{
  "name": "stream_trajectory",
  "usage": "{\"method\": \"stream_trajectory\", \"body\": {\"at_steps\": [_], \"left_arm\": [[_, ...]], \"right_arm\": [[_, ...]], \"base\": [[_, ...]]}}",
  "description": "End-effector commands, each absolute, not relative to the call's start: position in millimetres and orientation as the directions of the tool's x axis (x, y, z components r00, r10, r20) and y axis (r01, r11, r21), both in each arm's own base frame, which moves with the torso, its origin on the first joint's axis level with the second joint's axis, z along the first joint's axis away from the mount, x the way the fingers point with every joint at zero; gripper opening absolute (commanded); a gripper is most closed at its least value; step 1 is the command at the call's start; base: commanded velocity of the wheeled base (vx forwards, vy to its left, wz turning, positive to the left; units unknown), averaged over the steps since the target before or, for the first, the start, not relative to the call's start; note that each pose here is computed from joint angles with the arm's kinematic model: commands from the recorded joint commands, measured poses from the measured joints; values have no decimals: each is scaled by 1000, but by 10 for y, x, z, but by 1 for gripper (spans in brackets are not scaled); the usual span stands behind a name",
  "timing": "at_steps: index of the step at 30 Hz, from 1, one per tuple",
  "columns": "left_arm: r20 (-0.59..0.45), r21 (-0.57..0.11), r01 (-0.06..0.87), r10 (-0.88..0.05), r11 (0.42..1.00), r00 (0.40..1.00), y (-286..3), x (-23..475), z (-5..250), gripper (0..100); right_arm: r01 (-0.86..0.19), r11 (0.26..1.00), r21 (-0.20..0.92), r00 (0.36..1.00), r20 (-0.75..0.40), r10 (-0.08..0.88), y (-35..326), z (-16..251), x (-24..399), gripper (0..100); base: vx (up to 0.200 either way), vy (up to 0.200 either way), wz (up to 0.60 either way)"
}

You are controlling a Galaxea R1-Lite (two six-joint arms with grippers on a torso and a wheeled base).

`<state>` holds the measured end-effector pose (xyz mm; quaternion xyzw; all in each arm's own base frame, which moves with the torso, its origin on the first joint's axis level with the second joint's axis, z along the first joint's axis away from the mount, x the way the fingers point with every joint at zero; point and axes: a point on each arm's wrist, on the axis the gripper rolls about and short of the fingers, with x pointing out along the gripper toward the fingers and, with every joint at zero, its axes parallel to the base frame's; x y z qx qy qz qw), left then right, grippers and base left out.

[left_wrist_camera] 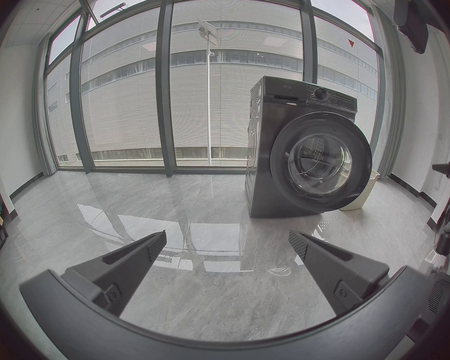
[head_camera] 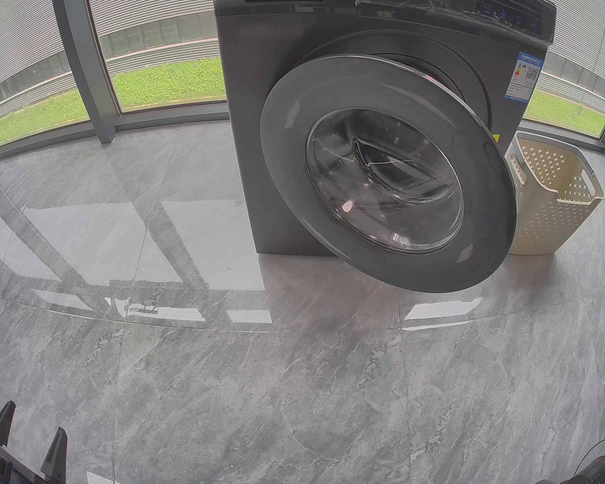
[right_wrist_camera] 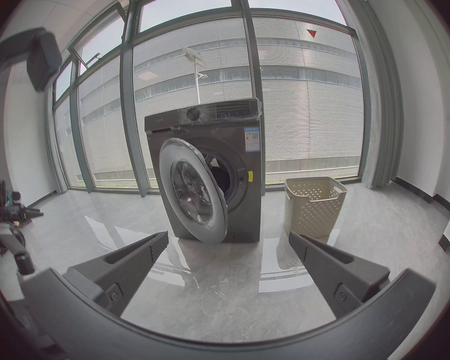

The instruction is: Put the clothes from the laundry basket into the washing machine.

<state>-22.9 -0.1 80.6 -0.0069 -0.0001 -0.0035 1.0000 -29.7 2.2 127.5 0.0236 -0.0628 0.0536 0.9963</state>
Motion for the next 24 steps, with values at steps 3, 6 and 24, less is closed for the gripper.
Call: {"method": "stream_trajectory", "body": {"at_steps": [3, 6, 24], "left_arm": [[-5, 3, 9, -9, 1000, 1000, -1, -226, 759, 100], [-5, 3, 9, -9, 1000, 1000, -1, -226, 759, 100], [-5, -5, 14, -14, 1000, 1000, -2, -226, 759, 100]], "right_arm": [[-340, 933, 115, 920, -165, 356, 101, 1695, 480, 100], [-397, 909, 126, 893, -176, 414, 182, 1759, 799, 100], [-442, 887, 135, 855, -234, 462, 705, 1786, 1958, 100]], "base": [[0, -200, 0], [0, -200, 0], [100, -33, 0]]}}
